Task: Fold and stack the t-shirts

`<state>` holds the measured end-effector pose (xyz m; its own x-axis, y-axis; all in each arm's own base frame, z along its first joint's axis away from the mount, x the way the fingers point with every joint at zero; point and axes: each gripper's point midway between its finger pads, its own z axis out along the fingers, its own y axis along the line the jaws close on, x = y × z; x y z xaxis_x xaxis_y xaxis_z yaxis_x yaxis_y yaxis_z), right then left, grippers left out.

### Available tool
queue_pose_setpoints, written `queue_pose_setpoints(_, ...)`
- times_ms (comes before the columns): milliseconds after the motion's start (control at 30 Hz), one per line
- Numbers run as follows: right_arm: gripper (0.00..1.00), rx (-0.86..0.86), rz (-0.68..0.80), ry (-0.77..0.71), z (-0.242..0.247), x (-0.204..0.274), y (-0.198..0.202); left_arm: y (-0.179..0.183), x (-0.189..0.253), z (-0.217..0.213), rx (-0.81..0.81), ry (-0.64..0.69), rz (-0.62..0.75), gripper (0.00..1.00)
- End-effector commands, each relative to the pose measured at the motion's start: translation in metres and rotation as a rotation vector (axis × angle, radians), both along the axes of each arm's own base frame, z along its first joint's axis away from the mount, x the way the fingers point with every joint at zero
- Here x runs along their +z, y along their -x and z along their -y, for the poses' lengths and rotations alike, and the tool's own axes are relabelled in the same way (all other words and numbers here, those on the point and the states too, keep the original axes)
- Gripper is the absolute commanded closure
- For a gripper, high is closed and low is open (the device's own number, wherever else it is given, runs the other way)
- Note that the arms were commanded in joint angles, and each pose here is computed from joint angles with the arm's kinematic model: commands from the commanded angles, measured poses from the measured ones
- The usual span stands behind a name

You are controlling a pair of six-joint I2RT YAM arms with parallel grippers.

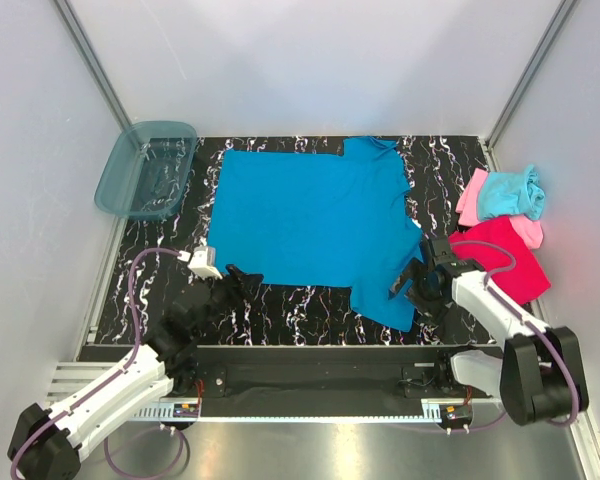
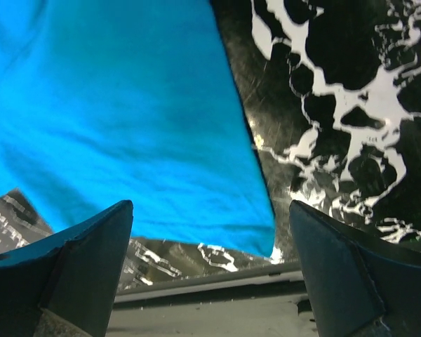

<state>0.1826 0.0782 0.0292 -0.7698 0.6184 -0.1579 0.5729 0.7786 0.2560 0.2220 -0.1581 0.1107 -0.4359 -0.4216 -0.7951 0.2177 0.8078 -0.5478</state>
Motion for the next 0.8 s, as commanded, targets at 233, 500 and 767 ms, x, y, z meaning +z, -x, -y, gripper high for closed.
queue_pose_setpoints(233, 0.03, -0.022, 0.051, -0.055, -0.013, 0.002, -0.026, -0.004, 0.013, 0.004, -0.001, 0.024, 0.033, 0.30)
queue_pose_setpoints(500, 0.54, -0.025, 0.064, -0.063, -0.014, 0.006, -0.028, -0.004, 0.013, 0.000, 0.014, 0.020, 0.034, 0.30)
queue_pose_setpoints(767, 1.00, -0.055, 0.103, -0.035, -0.007, 0.015, -0.028, -0.005, 0.012, -0.002, 0.023, 0.016, 0.033, 0.30)
